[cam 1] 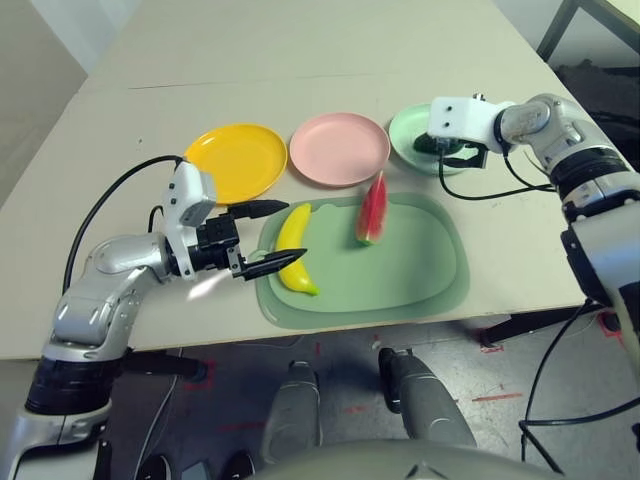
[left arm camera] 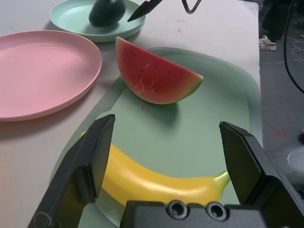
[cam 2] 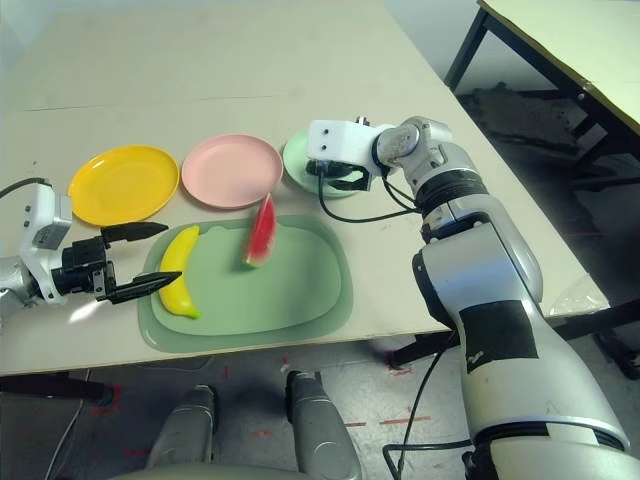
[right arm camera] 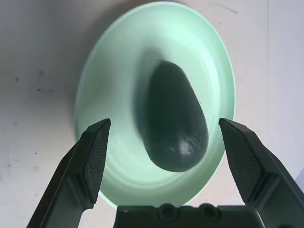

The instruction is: Place the fruits into color-matched plates.

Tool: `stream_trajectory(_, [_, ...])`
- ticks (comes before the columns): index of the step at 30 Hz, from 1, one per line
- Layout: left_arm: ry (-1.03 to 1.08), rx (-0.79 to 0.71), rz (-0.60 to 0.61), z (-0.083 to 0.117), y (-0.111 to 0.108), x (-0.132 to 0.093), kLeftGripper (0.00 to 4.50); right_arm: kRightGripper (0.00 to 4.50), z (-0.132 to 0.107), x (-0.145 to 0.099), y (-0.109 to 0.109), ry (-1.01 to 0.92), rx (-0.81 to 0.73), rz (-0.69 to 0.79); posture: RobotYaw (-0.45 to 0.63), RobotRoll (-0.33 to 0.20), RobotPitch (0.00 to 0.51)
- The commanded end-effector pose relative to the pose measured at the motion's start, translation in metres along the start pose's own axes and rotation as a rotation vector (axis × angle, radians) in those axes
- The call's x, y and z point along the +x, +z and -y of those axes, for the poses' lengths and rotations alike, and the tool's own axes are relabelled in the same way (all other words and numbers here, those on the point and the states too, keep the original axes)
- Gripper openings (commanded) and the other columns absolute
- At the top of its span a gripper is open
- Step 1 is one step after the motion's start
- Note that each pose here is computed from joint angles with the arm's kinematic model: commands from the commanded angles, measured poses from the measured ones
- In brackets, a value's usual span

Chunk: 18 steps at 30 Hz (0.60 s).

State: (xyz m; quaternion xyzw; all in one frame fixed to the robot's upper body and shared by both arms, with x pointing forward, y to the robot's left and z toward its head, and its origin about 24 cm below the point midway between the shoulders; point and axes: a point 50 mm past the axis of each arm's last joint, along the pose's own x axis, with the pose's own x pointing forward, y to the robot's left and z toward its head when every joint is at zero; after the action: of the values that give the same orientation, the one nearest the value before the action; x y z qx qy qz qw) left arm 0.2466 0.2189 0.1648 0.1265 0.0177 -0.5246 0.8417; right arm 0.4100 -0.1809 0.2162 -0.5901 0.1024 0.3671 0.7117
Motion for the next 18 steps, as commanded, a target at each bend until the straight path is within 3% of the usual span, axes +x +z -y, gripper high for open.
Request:
stream_trajectory(1, [-0.014, 0.014, -0.023, 0.001, -0.002, -0.001, 4.5, 4.48, 0.003, -0.007, 0.001, 0.033, -0.032, 0.026, -0.05, 0.0, 0.189])
stream_trajectory(7, [-0.02, 0.016, -0.023, -0.001, -0.001, -0.002, 4.5, 4.48, 0.011, -0.023, 0.017, 0.109, -0.178, 0.129, -0.06, 0.0, 0.191])
stream_trajectory(11, [-0.05, 0.006, -0.01, -0.002, 0.0, -0.006, 4.5, 4.48, 0.014, -0.035, 0.04, 0.157, -0.42, 0.212, -0.07, 0.0, 0.186])
stream_trajectory(13, [-0.104, -0.004, 0.006, 0.001, 0.002, -0.011, 4.5, 4.48, 0.012, -0.041, 0.061, 0.188, -0.577, 0.289, -0.08, 0.0, 0.186])
stream_trajectory(18, [-0.178, -0.004, -0.009, 0.002, 0.0, -0.02, 4.5, 4.48, -0.006, -0.047, 0.1, 0.271, -0.861, 0.421, -0.08, 0.0, 0.188])
